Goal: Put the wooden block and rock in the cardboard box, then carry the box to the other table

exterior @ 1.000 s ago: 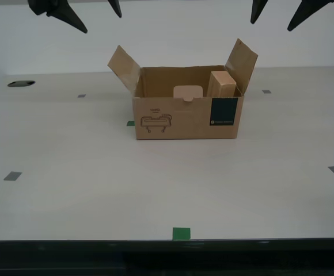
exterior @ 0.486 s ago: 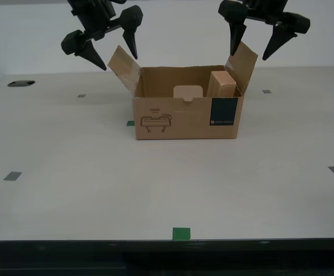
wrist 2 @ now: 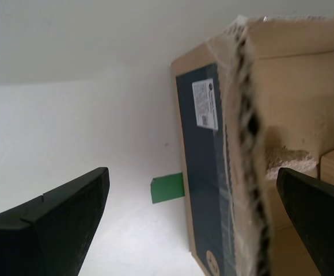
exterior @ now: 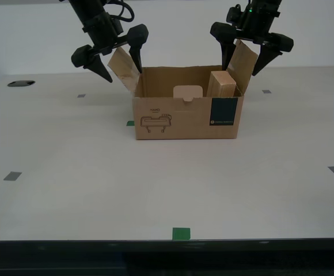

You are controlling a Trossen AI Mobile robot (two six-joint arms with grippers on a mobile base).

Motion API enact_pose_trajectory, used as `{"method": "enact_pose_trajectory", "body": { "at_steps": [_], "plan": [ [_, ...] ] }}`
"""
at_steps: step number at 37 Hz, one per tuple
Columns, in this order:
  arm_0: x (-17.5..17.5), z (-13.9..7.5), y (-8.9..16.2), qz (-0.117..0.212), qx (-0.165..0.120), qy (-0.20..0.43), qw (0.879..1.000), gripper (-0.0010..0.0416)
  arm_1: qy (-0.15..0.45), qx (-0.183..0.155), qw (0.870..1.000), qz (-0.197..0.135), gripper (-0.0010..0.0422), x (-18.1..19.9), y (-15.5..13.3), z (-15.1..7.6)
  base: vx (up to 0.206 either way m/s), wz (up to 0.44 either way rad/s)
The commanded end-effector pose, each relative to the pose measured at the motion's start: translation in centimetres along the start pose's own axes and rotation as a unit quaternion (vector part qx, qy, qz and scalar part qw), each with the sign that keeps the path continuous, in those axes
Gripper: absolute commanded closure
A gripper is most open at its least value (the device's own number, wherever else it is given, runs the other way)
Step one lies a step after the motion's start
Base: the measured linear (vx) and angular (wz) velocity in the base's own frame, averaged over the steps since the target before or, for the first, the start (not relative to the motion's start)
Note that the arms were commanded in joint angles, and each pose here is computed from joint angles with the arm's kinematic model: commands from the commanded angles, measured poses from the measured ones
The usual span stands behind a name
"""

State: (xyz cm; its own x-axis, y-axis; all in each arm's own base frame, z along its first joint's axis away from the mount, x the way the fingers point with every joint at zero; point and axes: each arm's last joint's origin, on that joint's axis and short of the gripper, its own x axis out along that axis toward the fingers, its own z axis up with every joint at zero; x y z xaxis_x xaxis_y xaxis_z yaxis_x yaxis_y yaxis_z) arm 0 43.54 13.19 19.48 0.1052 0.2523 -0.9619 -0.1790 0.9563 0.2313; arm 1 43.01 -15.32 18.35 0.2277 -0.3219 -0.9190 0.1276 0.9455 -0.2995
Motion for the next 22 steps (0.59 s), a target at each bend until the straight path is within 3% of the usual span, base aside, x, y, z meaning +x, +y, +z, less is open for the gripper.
{"method": "enact_pose_trajectory", "body": {
  "at_steps": [1, 22],
  "plan": [
    [-0.01, -0.1, -0.02, 0.002, 0.0, 0.002, 1.0, 0.0012, -0.002, 0.015, 1.0, -0.002, 0.0014, -0.09, -0.07, 0.06, 0.0, 0.0],
    [-0.06, -0.02, 0.08, 0.003, 0.007, -0.004, 1.0, 0.0012, -0.009, 0.049, 0.999, -0.004, 0.0014, -0.38, -0.24, 0.3, 0.0, 0.0]
  ]
}}
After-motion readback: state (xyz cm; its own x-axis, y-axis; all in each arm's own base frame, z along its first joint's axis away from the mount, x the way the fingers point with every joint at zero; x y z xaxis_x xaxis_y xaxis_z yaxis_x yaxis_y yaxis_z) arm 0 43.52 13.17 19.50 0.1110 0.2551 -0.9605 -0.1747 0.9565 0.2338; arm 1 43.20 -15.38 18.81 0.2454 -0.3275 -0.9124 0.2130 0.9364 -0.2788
